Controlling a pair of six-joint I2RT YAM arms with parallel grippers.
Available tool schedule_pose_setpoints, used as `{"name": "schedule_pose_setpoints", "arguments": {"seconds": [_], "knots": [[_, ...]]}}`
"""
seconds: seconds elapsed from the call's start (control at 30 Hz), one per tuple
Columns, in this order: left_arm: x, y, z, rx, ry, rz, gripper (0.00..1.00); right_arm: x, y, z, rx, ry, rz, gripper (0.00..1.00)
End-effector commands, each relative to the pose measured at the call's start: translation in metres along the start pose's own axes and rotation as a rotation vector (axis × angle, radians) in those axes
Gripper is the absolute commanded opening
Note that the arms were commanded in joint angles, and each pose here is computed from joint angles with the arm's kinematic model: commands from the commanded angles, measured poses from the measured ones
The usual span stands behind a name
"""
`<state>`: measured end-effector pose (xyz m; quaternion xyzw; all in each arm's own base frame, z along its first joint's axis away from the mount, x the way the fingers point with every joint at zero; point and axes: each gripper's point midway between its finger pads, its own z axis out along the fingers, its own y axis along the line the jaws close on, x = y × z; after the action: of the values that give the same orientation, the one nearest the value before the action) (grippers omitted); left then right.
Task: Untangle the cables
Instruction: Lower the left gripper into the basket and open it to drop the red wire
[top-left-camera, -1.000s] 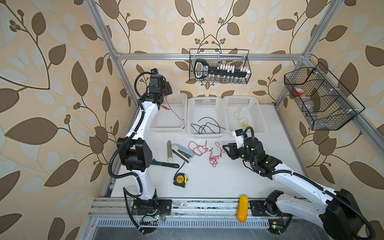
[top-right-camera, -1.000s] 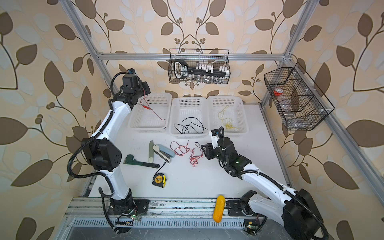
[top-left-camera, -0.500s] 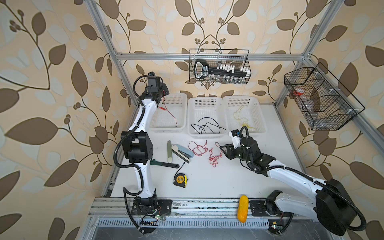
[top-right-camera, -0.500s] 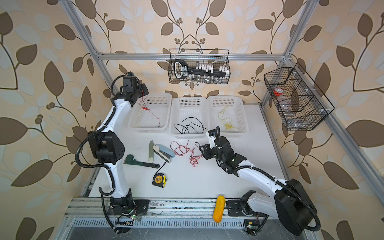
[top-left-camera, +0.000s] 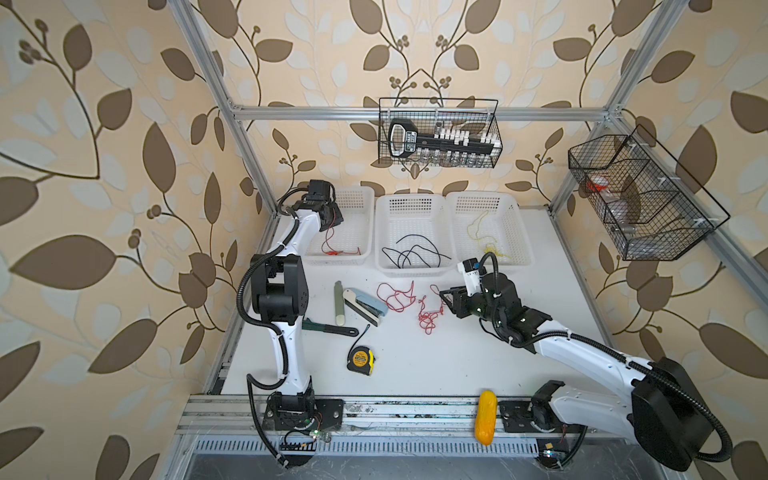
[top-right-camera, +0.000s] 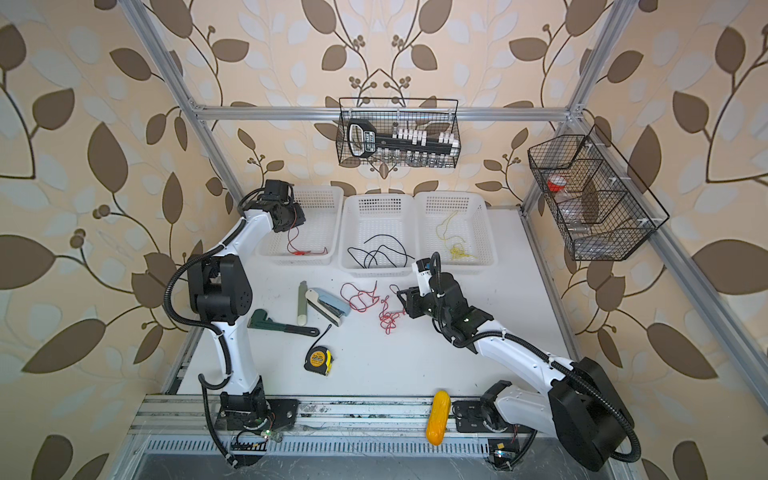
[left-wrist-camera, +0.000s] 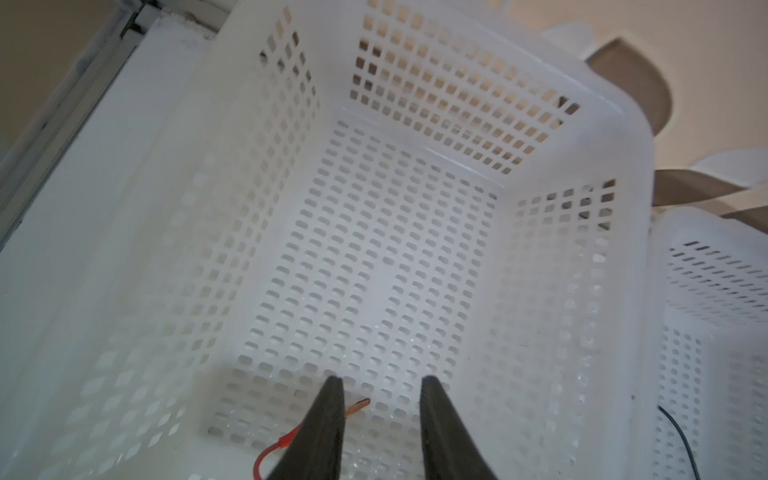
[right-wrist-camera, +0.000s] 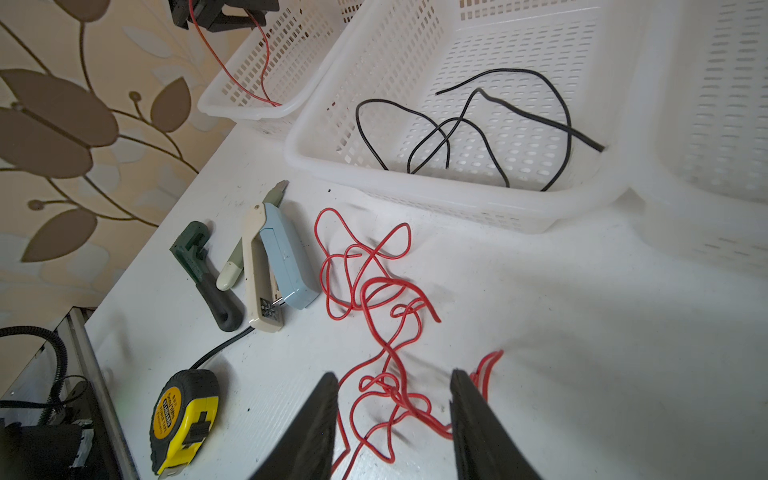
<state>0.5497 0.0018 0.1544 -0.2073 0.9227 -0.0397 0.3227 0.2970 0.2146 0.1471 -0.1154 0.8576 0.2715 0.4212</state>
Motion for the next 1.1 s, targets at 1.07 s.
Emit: {"name": "schedule_pose_setpoints", "arguments": {"seconds": [1.07], "knots": [[-0.017,0.033,-0.065,-0.675,-0.104,0.589,0.84,0.007,0.014,-0.007,-0.065,-0.006,-0.002,0.45]]}}
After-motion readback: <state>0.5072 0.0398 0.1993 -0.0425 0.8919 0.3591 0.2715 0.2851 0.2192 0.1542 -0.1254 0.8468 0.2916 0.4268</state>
